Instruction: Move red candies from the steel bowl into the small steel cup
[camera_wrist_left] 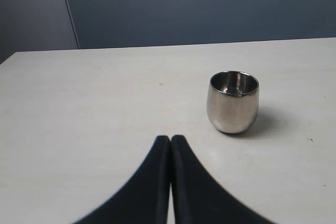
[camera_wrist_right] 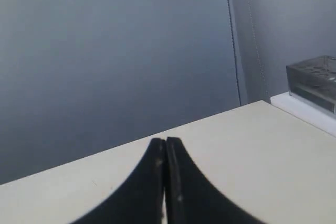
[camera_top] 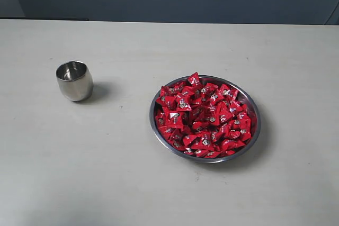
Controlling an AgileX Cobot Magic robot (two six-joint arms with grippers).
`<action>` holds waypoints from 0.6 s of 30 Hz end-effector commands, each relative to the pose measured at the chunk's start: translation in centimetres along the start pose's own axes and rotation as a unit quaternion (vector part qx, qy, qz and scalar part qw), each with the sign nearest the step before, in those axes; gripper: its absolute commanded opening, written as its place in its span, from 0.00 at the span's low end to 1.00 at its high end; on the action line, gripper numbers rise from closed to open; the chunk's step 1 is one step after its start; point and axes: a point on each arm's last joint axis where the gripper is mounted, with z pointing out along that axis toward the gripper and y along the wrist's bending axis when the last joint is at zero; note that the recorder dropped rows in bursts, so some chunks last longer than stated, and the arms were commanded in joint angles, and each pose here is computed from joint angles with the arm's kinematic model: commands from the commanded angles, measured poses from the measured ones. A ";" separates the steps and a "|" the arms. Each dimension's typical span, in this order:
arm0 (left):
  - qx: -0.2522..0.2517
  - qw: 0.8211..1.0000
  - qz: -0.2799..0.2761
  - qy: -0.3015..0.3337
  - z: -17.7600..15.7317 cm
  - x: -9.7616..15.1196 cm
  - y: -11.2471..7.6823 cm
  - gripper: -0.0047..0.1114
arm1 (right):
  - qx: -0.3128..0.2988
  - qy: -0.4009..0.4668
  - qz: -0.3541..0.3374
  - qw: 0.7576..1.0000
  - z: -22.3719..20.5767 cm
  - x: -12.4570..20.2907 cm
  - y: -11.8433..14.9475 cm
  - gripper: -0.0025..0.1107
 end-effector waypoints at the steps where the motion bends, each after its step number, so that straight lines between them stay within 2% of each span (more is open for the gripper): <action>1: 0.000 1.000 -0.002 0.000 0.0 0.1 0.0 0.04 | -0.004 -0.032 0.011 0.999 -0.2 -1.5 0.3 0.02; 9: 0.000 1.000 -0.002 0.000 0.0 0.1 0.0 0.04 | -0.014 -0.050 -0.013 0.999 -0.6 -3.8 1.0 0.02; 18: 0.000 1.000 -0.002 0.000 0.0 0.1 0.0 0.04 | -0.014 -0.083 0.010 0.996 -0.7 -4.4 1.0 0.02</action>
